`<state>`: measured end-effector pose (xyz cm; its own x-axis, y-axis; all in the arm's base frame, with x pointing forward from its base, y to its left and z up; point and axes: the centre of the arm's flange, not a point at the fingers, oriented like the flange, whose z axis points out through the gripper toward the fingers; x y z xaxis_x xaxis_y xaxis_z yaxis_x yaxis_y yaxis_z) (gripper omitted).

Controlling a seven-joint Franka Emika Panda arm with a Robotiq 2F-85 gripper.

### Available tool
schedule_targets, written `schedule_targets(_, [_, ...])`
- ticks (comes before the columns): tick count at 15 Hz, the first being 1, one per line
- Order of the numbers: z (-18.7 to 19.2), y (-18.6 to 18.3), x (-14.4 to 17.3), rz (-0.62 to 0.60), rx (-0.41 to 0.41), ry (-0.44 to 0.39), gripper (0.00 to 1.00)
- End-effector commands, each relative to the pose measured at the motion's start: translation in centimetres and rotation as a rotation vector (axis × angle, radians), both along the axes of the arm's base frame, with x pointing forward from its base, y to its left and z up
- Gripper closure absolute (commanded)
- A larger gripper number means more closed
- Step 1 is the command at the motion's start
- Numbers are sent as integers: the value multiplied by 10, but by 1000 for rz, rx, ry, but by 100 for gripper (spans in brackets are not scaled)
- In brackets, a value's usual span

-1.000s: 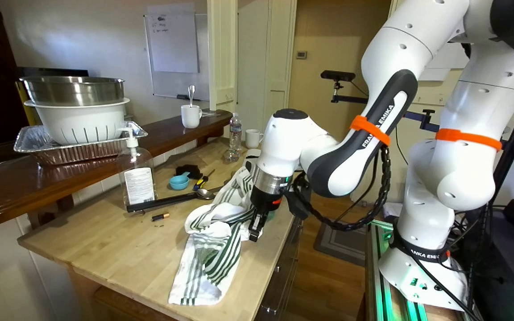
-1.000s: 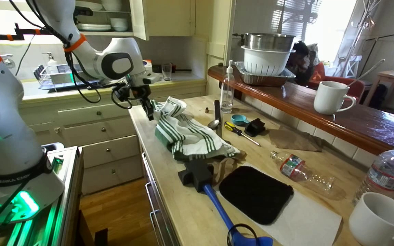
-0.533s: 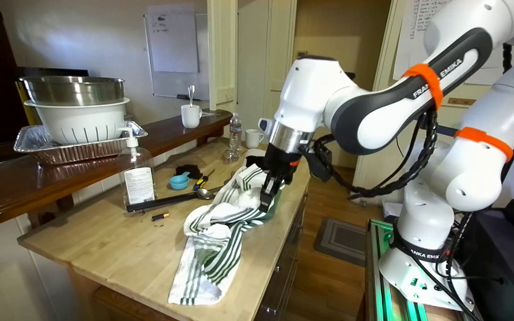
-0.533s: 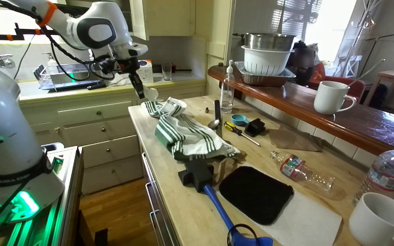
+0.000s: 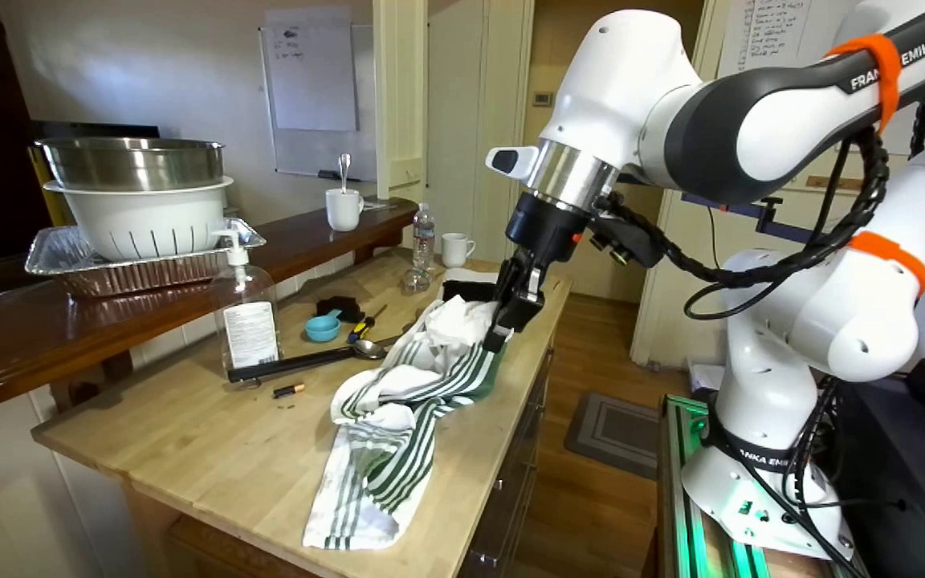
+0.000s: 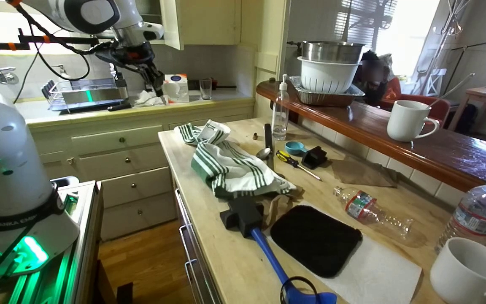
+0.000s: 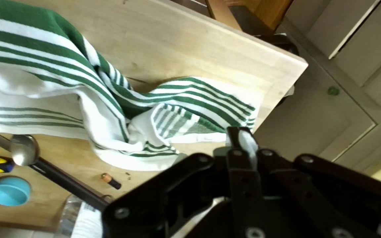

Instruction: Pick up one crumpled napkin and throw it over the left side of the counter.

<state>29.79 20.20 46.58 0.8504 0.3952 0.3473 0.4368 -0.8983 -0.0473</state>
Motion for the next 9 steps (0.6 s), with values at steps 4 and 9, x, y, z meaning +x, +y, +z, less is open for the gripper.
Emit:
schedule_targets(4, [-19, 18, 5, 101, 21, 28, 98])
schedule_targets(9, [-22, 29, 24, 164, 30, 3, 100])
